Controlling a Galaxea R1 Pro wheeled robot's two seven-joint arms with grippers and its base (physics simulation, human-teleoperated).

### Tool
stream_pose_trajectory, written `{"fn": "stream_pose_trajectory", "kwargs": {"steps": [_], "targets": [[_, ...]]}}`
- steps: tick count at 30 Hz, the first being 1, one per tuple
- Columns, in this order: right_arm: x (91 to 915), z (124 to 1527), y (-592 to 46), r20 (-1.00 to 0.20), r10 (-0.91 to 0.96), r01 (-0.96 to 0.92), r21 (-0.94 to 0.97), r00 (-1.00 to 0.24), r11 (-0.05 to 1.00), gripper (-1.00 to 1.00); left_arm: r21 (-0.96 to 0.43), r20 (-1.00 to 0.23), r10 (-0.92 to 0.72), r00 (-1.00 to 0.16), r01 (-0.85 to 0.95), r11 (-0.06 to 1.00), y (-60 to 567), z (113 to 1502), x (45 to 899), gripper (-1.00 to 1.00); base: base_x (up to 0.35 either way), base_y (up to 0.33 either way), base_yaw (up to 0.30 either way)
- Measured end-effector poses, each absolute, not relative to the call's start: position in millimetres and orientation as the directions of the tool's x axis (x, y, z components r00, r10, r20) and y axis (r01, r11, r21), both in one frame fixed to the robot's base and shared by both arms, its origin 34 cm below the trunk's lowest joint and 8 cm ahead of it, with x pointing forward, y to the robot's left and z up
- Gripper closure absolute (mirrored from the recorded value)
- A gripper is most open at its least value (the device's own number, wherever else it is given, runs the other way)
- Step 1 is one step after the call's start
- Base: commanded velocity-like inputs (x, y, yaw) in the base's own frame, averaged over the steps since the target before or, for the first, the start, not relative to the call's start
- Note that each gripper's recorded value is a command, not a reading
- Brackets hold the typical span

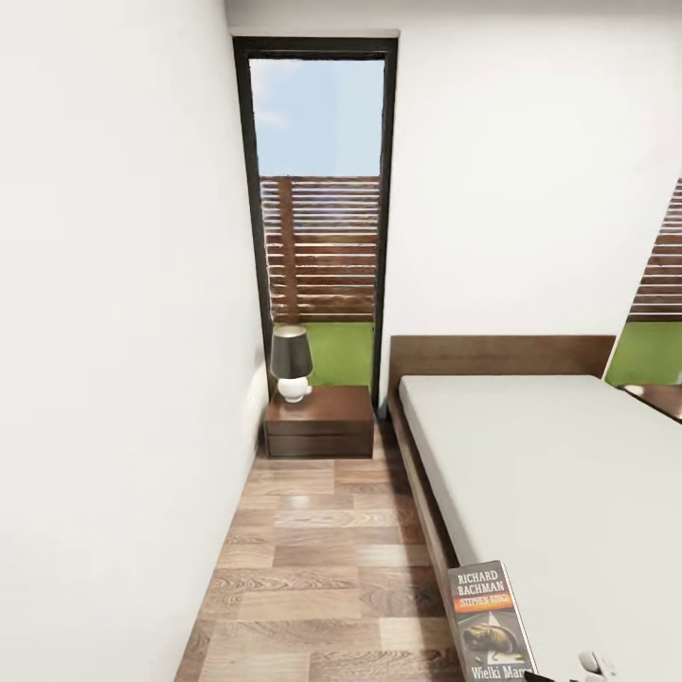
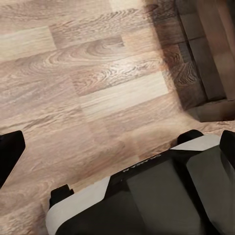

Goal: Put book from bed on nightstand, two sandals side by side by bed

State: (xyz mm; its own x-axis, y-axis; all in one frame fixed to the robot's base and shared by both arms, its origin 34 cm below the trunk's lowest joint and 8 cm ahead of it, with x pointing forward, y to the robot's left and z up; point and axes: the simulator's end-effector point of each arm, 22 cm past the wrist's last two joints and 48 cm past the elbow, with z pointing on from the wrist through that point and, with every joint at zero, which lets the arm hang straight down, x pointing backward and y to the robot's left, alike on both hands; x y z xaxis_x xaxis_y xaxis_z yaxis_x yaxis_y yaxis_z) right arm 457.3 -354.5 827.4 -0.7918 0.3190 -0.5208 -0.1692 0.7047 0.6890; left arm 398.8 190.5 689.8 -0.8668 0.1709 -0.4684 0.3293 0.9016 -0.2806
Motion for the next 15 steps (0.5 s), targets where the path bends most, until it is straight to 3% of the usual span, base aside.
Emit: {"fn": "stream_pose_trajectory", "kwargs": {"steps": [15], "targets": [[457.0, 826.3, -355.0, -0.521, 0.316, -0.168, 0.685, -0.793, 0.708, 1.00, -0.280, -0.468, 0.171, -0.867, 0.330, 0.901, 190.5, 689.7, 398.8, -1.00, 0.331, 0.000, 0.000]]}}
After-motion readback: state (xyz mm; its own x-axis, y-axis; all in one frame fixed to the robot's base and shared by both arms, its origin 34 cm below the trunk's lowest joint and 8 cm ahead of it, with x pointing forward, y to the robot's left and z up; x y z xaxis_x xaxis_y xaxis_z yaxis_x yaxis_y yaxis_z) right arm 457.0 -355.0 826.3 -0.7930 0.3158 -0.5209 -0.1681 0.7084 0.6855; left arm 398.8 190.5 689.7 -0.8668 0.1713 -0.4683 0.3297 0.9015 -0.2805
